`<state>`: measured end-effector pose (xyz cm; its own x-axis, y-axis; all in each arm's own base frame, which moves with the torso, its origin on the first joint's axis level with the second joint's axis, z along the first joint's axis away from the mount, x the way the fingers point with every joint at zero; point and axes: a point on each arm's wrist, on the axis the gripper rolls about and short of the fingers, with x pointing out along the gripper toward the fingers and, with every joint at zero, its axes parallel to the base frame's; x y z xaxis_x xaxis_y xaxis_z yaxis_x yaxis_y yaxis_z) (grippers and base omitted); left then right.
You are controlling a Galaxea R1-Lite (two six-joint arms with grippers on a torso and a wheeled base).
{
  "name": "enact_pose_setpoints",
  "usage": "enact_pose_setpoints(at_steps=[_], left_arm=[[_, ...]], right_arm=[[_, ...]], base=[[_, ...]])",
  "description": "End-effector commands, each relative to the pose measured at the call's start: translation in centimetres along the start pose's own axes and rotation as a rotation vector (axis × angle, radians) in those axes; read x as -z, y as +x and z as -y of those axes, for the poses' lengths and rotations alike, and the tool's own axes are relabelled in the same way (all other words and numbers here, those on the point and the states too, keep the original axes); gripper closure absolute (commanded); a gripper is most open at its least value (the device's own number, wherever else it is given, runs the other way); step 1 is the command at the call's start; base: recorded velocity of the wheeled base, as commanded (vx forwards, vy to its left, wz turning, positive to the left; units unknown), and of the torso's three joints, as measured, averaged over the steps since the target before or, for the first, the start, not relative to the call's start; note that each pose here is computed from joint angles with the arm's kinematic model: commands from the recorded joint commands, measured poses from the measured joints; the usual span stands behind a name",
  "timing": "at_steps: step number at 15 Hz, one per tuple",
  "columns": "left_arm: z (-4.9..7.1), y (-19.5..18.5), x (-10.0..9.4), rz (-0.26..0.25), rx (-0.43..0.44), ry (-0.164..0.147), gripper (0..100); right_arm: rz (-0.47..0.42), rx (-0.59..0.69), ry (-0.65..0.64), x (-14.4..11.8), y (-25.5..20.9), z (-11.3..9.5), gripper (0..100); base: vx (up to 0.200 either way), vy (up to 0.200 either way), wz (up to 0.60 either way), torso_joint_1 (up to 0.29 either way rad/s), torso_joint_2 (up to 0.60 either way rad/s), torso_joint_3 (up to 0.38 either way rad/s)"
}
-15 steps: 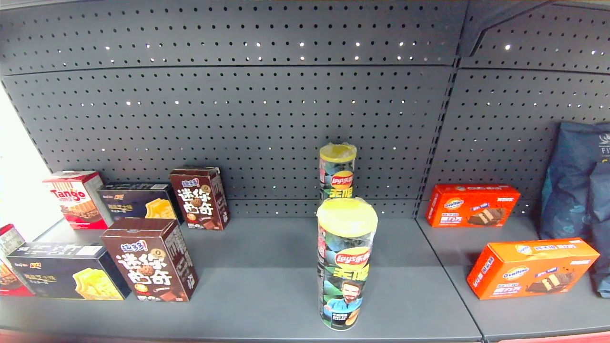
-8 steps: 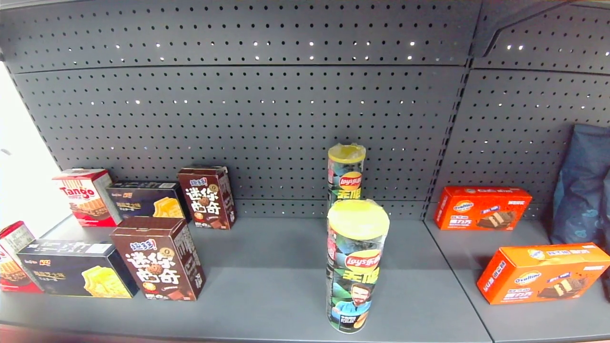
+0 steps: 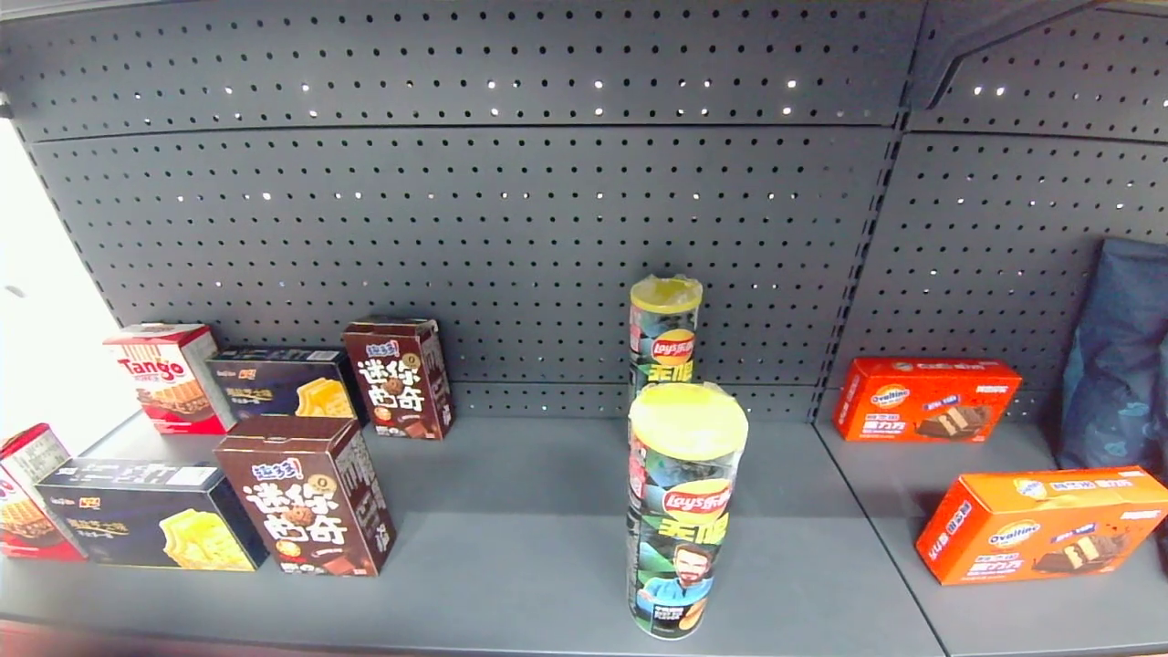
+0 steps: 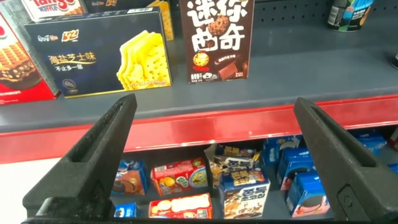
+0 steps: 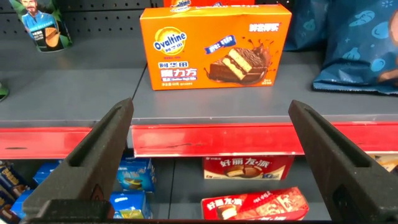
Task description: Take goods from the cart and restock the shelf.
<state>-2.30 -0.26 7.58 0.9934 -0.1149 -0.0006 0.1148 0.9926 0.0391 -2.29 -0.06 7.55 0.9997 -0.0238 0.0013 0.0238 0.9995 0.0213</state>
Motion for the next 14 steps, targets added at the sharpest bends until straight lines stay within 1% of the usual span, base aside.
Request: enact_pose_setpoints(at_steps=[1, 3, 4, 5, 7, 12, 13, 14], left_arm=[[0.00, 0.00, 0.00, 0.001, 0.000, 0.001, 0], [-0.01, 0.00, 0.00, 0.001, -0.003, 0.002, 0], [-0.02, 0.00, 0.00, 0.000, -0.011, -0.004, 0], [-0.03, 0.00, 0.00, 0.000, -0.014, -0.002, 0], [-0.03, 0.00, 0.00, 0.000, -0.014, -0.005, 0], [-0.03, 0.00, 0.00, 0.000, -0.014, 0.001, 0], [-0.03, 0.00, 0.00, 0.000, -0.015, -0.004, 0], [-0.02, 0.00, 0.00, 0.000, -0.009, 0.002, 0]], right_arm=[[-0.001, -0.001, 0.000, 0.00, 0.01, 0.00, 0], [-0.001, -0.001, 0.000, 0.00, 0.01, 0.00, 0], [-0.001, -0.001, 0.000, 0.00, 0.01, 0.00, 0], [-0.001, -0.001, 0.000, 0.00, 0.01, 0.00, 0], [-0.001, -0.001, 0.000, 0.00, 0.01, 0.00, 0], [-0.001, -0.001, 0.000, 0.00, 0.01, 0.00, 0], [-0.001, -0.001, 0.000, 0.00, 0.01, 0.00, 0], [-0.001, -0.001, 0.000, 0.00, 0.01, 0.00, 0]], base=[[0.000, 0.000, 0.00, 0.000, 0.00, 0.000], [0.000, 0.000, 0.00, 0.000, 0.00, 0.000], [0.000, 0.000, 0.00, 0.000, 0.00, 0.000], [0.000, -0.200, 0.00, 0.007, 0.01, 0.002], [0.000, 0.000, 0.00, 0.000, 0.00, 0.000], [0.000, 0.000, 0.00, 0.000, 0.00, 0.000], [0.000, 0.000, 0.00, 0.000, 0.00, 0.000], [0.000, 0.000, 0.00, 0.000, 0.00, 0.000]])
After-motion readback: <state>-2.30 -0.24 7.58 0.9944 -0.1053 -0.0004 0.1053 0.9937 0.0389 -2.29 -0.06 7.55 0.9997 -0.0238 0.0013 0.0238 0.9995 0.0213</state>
